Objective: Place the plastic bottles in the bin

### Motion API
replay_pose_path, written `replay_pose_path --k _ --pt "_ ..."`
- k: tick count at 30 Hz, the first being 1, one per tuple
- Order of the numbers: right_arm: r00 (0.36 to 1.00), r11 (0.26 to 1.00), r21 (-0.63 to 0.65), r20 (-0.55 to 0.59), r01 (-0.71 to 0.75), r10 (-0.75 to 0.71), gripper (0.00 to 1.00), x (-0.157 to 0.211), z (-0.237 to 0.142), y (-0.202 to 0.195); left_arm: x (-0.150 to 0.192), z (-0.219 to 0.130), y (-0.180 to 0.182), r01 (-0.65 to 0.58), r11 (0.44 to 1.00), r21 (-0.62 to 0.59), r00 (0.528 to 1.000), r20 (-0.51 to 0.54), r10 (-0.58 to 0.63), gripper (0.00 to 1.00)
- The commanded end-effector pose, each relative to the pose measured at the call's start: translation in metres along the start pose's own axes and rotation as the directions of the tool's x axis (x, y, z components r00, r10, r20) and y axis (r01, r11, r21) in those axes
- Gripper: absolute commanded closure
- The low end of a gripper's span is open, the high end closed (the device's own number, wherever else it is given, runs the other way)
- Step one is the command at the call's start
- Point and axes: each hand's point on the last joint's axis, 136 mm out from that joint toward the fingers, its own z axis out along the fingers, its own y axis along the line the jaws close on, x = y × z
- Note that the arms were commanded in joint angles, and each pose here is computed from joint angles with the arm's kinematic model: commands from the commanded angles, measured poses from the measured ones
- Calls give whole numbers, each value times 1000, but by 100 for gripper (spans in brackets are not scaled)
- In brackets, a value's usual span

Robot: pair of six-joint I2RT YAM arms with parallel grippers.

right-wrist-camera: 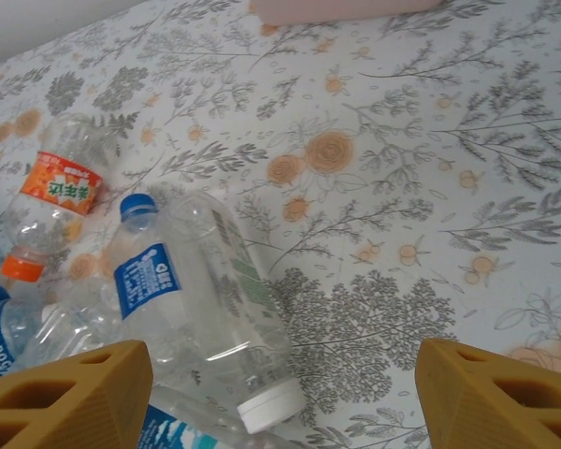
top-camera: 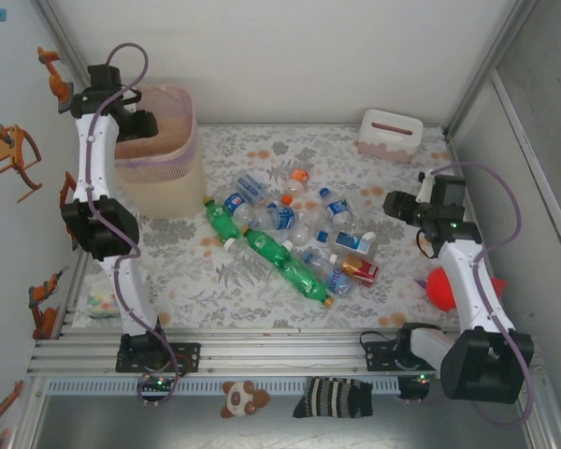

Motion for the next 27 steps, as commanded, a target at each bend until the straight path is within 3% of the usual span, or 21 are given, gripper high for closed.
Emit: replay_pose_path --k 1,13,19,27 --pt "996 998 -46 -76 52 -55 30 6 5 18 -19 -55 -12 15 997 69 994 103 -22 44" --pt "928 973 -62 -293 222 -230 44 41 46 46 -17 -136 -48 7 965 262 980 192 -59 43" --pt "904 968 -35 -349 249 -246 46 48 69 44 1 -173 -70 3 931 365 966 239 -96 41" --pt "885 964 -28 -390 265 -255 47 52 94 43 47 -192 -88 53 867 496 942 264 -208 39"
